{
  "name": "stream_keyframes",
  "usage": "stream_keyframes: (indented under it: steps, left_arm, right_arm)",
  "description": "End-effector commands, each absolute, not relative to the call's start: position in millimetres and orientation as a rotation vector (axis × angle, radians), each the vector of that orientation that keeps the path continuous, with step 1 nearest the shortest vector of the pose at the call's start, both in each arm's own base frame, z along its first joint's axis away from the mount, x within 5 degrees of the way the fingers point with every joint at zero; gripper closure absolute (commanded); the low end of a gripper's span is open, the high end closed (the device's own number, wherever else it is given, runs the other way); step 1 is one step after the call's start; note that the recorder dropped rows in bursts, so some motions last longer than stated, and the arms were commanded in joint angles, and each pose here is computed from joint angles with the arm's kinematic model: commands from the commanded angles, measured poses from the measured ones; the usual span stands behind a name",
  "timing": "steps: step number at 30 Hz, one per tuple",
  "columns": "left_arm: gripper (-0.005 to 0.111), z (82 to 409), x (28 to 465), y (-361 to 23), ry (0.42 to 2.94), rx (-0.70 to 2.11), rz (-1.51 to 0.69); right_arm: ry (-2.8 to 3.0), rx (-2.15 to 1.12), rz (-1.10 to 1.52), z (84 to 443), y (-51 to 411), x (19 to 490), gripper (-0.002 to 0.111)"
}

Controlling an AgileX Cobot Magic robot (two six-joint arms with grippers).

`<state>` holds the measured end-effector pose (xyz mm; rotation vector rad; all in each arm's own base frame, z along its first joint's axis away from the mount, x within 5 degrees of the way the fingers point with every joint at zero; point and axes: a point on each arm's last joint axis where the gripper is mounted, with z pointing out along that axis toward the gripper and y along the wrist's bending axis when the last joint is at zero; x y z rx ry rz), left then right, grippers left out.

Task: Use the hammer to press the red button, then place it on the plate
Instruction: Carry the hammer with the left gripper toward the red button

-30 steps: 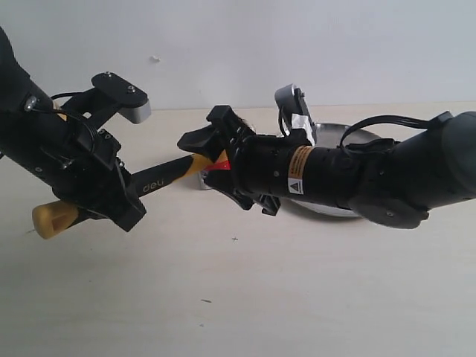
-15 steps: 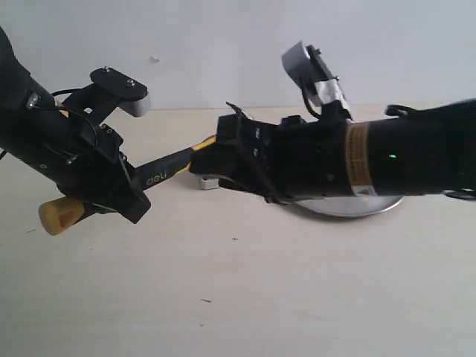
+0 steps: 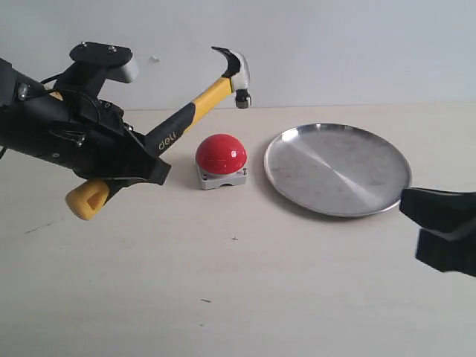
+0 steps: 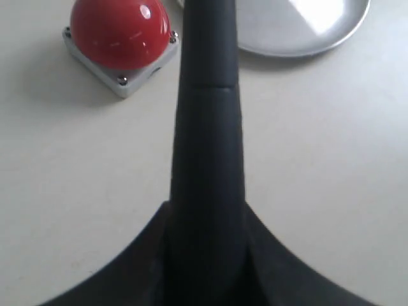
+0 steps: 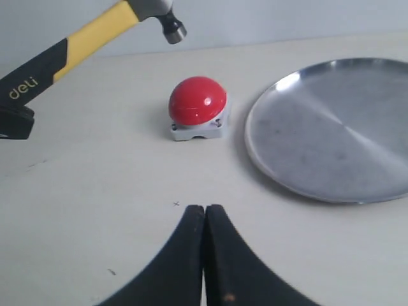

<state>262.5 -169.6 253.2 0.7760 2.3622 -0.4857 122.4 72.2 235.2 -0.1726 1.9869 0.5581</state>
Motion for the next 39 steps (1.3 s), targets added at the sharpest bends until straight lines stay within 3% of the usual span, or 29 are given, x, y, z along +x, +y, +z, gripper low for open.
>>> stream_keyframes:
  steps: [1, 18, 28, 39]
  left_arm:
    - [0.107, 262.6, 258.0, -163.8, 2.258, 0.641, -0.495]
    - [0.107, 236.0, 238.7, -157.3, 2.219, 0.509, -0.462]
    - [0.107, 244.1, 223.9, -187.3, 2.078, 0.466, -0.521]
    - [0.107, 247.6, 224.7, -189.2, 2.036, 0.521, -0.494]
  right_arm:
    - [1.904, -0.203, 0.519, 229.2, 57.6, 103.7, 0.108]
    - [1.628, -0.274, 0.657, 209.9, 38.8, 56.5, 0.108]
    - [1.608, -0.321, 0.706, 206.7, 42.1, 51.5, 0.108]
    - [1.605, -0.341, 0.729, 206.9, 44.0, 50.0, 0.108]
